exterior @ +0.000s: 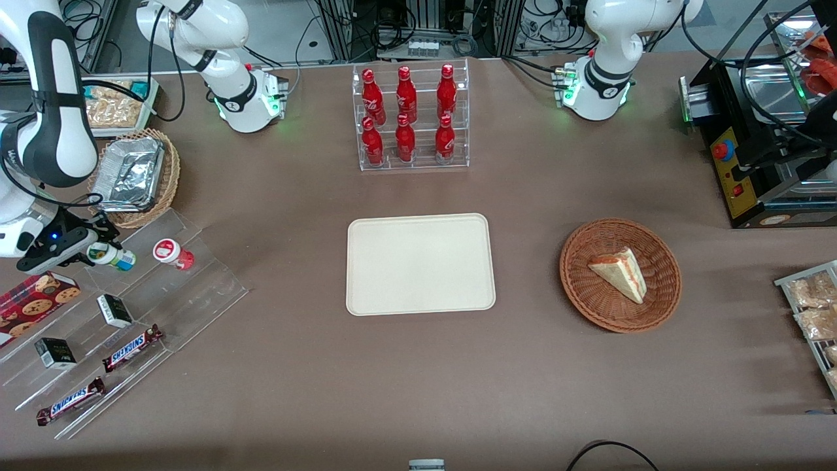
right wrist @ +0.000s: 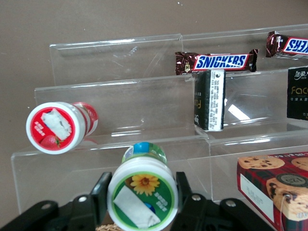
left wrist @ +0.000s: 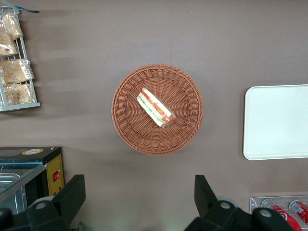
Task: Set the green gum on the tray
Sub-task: 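Close the right gripper around the green gum jar, then lift the green gum jar and carry it over the cream tray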
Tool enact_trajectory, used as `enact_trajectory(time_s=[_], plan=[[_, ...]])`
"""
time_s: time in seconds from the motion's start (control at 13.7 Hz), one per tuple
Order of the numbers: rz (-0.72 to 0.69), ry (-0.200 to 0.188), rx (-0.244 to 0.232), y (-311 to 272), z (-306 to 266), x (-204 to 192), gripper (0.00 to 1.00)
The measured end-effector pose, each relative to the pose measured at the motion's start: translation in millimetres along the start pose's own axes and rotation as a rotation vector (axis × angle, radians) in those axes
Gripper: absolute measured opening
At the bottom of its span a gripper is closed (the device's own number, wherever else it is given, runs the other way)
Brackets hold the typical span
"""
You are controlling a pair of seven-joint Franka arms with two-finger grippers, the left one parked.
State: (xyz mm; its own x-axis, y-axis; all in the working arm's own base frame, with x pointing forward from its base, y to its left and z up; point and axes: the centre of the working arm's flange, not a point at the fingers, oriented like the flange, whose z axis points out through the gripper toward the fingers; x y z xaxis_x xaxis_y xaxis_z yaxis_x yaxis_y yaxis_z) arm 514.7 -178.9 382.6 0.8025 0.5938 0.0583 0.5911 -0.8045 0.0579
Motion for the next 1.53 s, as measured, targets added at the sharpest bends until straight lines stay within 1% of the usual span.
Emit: enact_trajectory(time_s=[0.22, 0.36, 0.51, 0.73, 0.87, 1.02, 1.24, 1.38, 1.53], plan=[[-0.010, 0.006, -0.005, -0.1, -9.3, 6.8, 0.59], [-0.024, -0.004, 0.018, 1.5, -32.6, 16.8, 0.59], [-0.040, -0.009, 0.038, -1.8, -72.6, 37.9, 0.59], [-0.054, 0.008, 0.034, -28.5, -136.0, 88.1, 0.59], [-0.025, 0.004, 0.047, -63.0, -164.9, 125.0, 0.59], [0.023, -0.004, 0.059, -115.7, -175.6, 167.1, 0.59], [0.117, -0.021, 0.070, -202.4, -171.0, 221.0, 0.59], [0.192, -0.043, 0.077, -245.9, -161.1, 242.7, 0.59], [0.270, -0.068, 0.082, -277.5, -149.0, 259.9, 0.59]])
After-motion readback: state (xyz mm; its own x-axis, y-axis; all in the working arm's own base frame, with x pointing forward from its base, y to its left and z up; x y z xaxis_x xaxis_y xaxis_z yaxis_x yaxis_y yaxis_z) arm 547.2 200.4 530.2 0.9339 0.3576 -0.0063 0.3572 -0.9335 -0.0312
